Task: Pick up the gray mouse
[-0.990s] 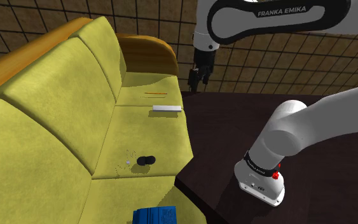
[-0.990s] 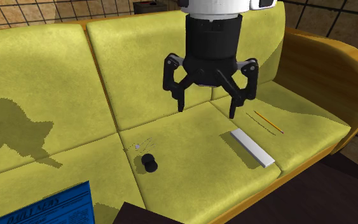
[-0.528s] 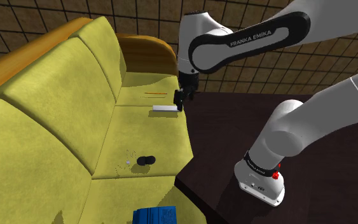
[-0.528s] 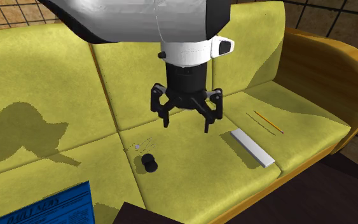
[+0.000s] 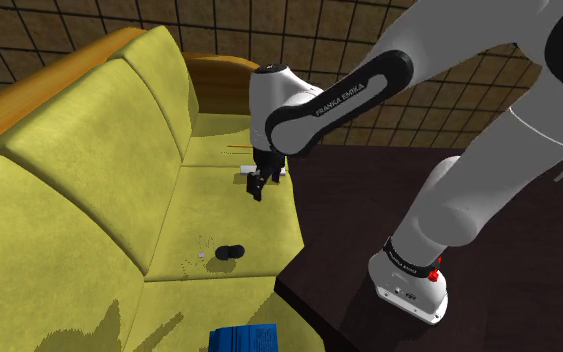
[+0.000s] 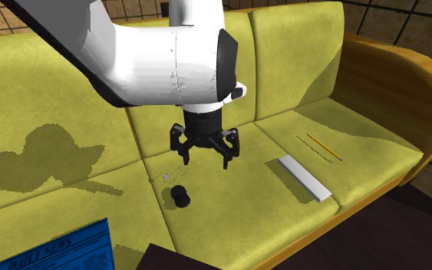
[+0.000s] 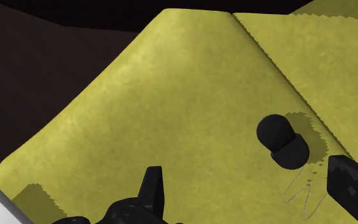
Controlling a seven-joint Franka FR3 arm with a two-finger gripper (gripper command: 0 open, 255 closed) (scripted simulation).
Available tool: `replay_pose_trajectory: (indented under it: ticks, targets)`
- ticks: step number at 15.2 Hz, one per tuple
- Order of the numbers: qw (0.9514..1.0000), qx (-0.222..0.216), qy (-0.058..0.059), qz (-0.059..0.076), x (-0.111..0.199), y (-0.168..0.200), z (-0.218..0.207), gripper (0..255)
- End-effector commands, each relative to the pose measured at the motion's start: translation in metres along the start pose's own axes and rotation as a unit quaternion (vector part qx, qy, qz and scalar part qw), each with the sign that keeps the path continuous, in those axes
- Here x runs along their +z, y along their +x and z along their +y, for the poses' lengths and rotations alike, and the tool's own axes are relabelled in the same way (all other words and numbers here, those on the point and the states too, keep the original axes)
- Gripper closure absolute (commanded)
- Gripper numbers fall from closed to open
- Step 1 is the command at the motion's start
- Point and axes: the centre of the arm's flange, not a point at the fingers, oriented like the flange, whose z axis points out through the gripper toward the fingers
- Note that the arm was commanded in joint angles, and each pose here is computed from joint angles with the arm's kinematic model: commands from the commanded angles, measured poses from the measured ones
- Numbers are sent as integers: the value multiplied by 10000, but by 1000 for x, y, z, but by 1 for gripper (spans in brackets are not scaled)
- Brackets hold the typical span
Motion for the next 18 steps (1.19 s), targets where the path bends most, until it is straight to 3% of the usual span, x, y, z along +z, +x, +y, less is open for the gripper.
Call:
replay_pose_trajectory:
  ticks: [1,18]
  targets:
    - [10000,-57,10,16,19,10,-12,0]
    - [9986,-528,56,66,190,93,-122,0]
